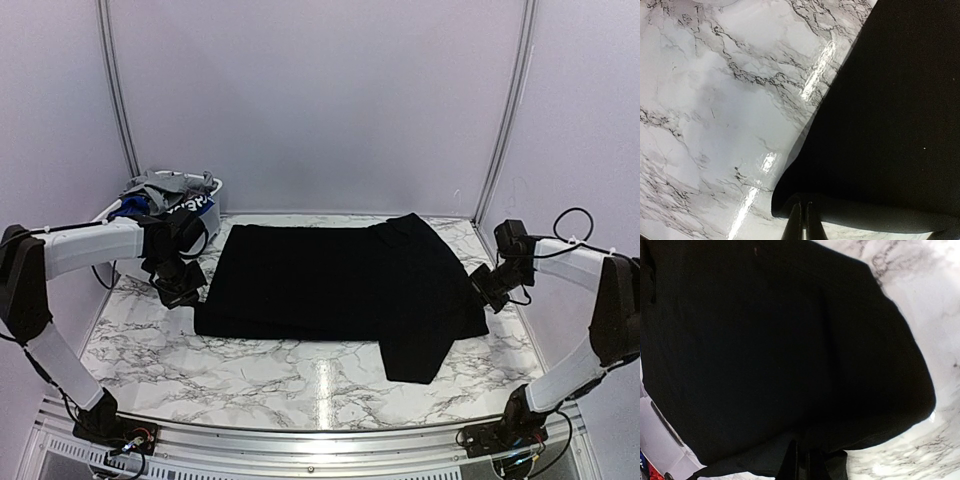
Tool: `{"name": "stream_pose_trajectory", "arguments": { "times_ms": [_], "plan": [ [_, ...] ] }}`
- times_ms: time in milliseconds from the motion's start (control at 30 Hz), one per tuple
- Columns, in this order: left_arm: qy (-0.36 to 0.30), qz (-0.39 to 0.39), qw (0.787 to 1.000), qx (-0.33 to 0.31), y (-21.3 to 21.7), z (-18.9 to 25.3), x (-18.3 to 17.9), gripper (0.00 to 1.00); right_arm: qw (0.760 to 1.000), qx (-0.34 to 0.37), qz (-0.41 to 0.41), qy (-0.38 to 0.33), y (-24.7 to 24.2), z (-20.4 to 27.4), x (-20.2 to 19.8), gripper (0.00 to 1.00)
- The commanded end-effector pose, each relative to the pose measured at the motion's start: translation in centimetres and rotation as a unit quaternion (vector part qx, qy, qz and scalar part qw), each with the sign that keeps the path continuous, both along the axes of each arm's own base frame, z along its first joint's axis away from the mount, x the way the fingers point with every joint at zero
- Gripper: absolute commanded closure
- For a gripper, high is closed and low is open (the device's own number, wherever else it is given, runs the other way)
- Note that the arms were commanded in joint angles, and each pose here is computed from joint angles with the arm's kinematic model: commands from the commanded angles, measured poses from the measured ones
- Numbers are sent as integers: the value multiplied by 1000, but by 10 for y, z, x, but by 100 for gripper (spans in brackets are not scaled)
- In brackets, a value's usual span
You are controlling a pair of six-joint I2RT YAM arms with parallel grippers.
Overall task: Fold and stack the mixed laundry pile
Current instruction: Fold the flattened T-shirt at the center of the board.
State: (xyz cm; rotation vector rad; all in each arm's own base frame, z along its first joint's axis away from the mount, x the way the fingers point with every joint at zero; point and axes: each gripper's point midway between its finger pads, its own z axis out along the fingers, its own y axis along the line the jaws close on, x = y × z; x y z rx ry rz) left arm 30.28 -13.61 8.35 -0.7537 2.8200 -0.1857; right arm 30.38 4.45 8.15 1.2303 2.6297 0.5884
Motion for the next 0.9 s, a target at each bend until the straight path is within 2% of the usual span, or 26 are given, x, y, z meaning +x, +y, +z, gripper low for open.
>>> {"name": "stream_pose_trajectory", "arguments": {
  "times_ms": [0,867],
  "plan": [
    [-10,-4,1000,26,10,-5,15,100,999,0,-1,-41,-2,12,35,100],
    [-25,-3,999,48,14,-24,53,100,999,7,-4,-54,-18,3,75,100]
  ]
}}
